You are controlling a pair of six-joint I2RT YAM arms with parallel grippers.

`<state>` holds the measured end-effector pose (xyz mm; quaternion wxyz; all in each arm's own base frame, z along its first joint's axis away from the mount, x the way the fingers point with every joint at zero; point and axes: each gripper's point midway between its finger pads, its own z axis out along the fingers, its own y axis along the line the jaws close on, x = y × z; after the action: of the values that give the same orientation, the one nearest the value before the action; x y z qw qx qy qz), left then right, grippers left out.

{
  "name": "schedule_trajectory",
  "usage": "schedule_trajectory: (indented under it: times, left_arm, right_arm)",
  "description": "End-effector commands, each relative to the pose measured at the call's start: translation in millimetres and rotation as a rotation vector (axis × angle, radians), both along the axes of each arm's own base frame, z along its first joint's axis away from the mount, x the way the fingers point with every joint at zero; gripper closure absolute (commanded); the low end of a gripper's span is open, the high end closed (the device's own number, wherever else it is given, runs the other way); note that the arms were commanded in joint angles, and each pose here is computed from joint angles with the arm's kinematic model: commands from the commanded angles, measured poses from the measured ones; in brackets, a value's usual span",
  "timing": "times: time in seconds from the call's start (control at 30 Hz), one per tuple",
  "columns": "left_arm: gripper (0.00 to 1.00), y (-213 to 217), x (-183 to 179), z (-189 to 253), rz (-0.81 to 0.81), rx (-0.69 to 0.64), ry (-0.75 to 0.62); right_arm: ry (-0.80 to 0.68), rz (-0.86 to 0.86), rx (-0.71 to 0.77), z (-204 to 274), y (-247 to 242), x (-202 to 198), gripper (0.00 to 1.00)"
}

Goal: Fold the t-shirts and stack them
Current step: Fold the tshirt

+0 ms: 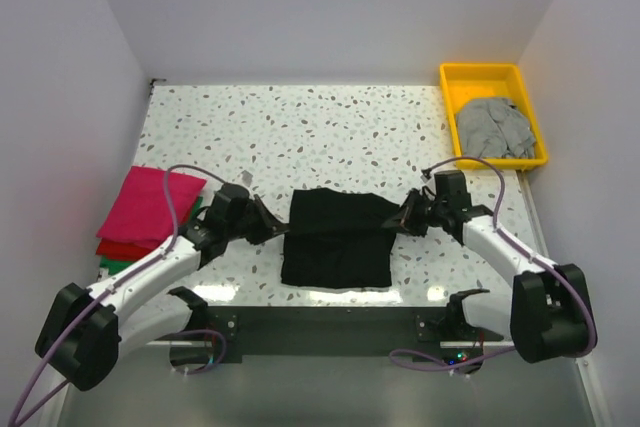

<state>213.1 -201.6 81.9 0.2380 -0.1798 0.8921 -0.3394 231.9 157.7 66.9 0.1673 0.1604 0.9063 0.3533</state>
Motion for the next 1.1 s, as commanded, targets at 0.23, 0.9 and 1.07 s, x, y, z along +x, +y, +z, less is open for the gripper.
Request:
schedule_trajectory:
  times: [0.23,0.9,1.07]
  left_arm:
    - [1.00,2.1,17.2,59.2,-0.048,0.076,-0.106]
    - [1.00,1.8,27.5,147.1,-0.076,0.077,-0.251]
    - [1.00,-5.6,37.2,153.3,-0.091,0.078,-0.255]
  right_arm:
    - [-0.141,0.020,-0.039,70.9,-7.7,2.8,1.00]
    - [-0.303,0.030,-0.053,154.4,-14.4,-11.0,1.00]
    - [-0.323,0.027,-0.070,162.9,-16.3,-5.7,1.00]
